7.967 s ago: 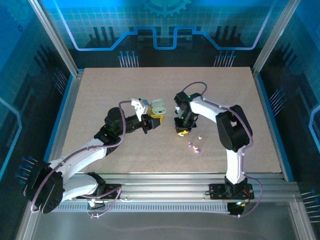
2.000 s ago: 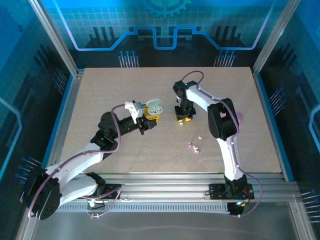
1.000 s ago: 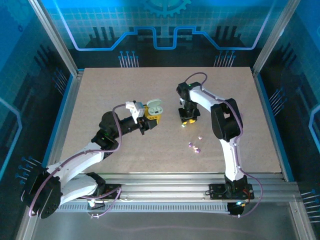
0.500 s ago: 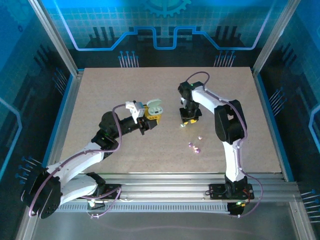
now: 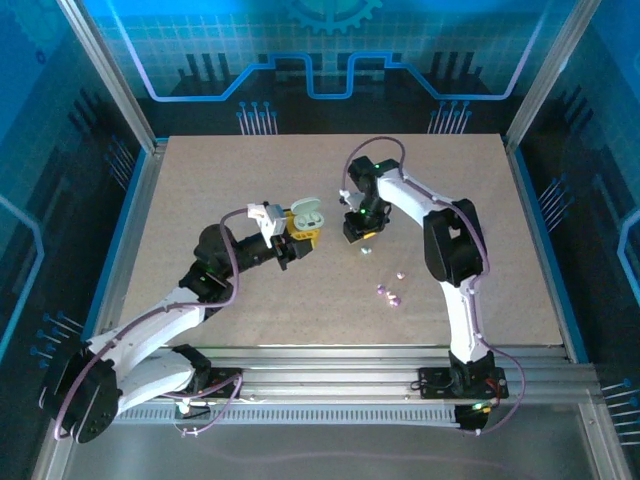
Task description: Insert wireless bluetooth earbuds into charging case
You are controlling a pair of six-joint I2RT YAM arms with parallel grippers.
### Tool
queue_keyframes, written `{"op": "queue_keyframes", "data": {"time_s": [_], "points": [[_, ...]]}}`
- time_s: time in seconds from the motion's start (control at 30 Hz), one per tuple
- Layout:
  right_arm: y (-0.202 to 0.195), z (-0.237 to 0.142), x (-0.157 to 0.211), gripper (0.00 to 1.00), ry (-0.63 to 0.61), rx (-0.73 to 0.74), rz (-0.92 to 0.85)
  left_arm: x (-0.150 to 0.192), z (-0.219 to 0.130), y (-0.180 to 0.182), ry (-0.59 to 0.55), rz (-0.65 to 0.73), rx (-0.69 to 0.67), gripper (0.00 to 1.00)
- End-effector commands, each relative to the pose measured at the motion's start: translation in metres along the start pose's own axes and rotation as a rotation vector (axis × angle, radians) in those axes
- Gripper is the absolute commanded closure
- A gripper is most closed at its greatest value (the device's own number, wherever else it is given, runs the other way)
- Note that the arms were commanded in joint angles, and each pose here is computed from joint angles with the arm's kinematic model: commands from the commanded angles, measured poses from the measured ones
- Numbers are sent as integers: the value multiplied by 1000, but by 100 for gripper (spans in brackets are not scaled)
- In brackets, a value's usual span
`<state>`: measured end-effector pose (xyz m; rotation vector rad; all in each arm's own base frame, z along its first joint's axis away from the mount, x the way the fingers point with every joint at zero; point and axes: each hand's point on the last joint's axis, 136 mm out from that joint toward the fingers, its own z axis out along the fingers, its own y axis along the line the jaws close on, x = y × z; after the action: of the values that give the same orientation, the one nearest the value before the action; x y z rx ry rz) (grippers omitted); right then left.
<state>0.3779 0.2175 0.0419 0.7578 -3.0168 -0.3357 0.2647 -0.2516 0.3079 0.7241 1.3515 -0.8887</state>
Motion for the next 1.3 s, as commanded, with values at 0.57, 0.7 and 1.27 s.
{"op": "queue_keyframes", "data": {"time_s": [0.57,0.7,1.27], "points": [[-10,14,30,70,145,59,-9,-8,4,-2,-14,6,10,63],[-11,16,32,71,158,64,2,-8,5,-2,-14,4,9,63],[-4,1,26,79,99,26,75,-3,7,0,-3,-5,7,63]]}}
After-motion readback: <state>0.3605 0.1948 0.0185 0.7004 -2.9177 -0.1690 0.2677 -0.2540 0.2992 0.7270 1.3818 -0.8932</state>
